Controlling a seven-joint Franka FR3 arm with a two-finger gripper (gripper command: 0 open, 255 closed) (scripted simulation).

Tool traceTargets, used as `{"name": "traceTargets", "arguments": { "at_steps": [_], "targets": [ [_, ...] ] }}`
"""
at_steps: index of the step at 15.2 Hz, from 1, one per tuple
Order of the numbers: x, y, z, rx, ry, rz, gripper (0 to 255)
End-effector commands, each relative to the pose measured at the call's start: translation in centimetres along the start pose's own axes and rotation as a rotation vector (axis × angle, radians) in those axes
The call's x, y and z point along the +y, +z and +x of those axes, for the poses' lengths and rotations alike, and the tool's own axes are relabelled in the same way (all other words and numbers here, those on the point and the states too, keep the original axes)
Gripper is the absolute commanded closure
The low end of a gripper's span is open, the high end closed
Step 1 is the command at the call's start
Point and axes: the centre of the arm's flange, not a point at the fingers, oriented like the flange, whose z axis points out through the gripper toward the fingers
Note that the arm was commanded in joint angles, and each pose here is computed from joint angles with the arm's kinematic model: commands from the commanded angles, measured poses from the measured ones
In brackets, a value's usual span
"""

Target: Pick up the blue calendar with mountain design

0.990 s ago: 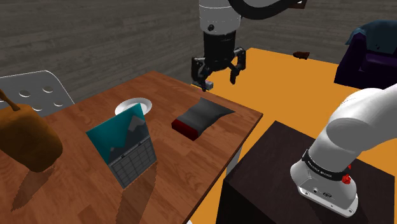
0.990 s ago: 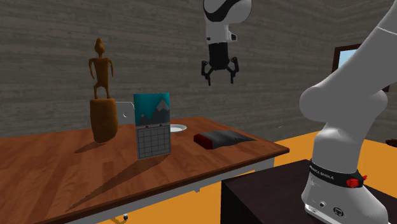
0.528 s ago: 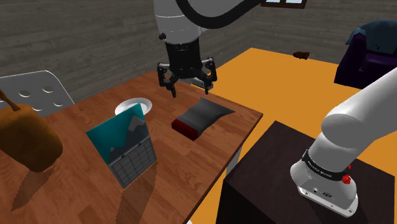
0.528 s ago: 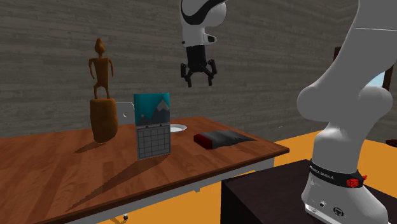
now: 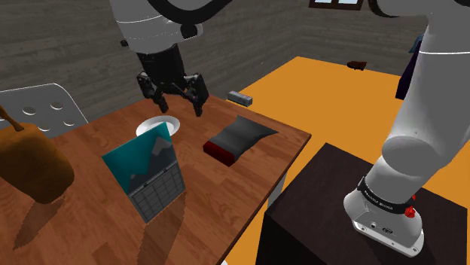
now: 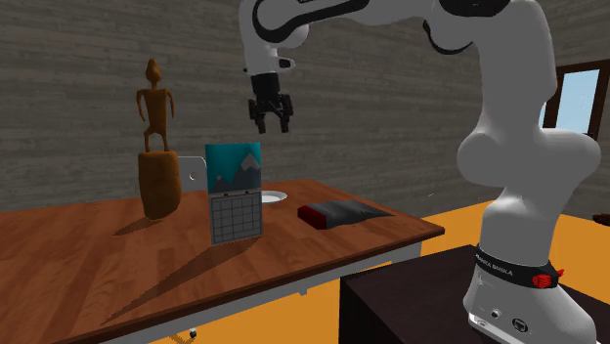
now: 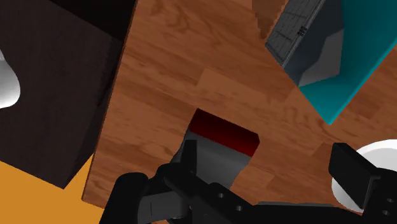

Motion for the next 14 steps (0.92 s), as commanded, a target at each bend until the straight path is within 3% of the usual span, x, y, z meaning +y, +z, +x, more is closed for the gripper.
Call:
{"name": "traceTargets", "arguments": {
  "at_steps": [1,3,12,13,14],
  "targets": [
    [-3.0,0.2,-0.2,0.006,0.087,-0.004,0],
    [-5.0,0.2,-0.2,0.008,0.143,-0.006,0],
    [-5.2,4.1,-0.8,0.008,0.143,-0.006,0],
    [-5.2,4.1,-0.8,0.008,0.143,-0.006,255],
    [-5.2,4.1,-0.8,0.008,0.143,-0.006,255]
  ]
}}
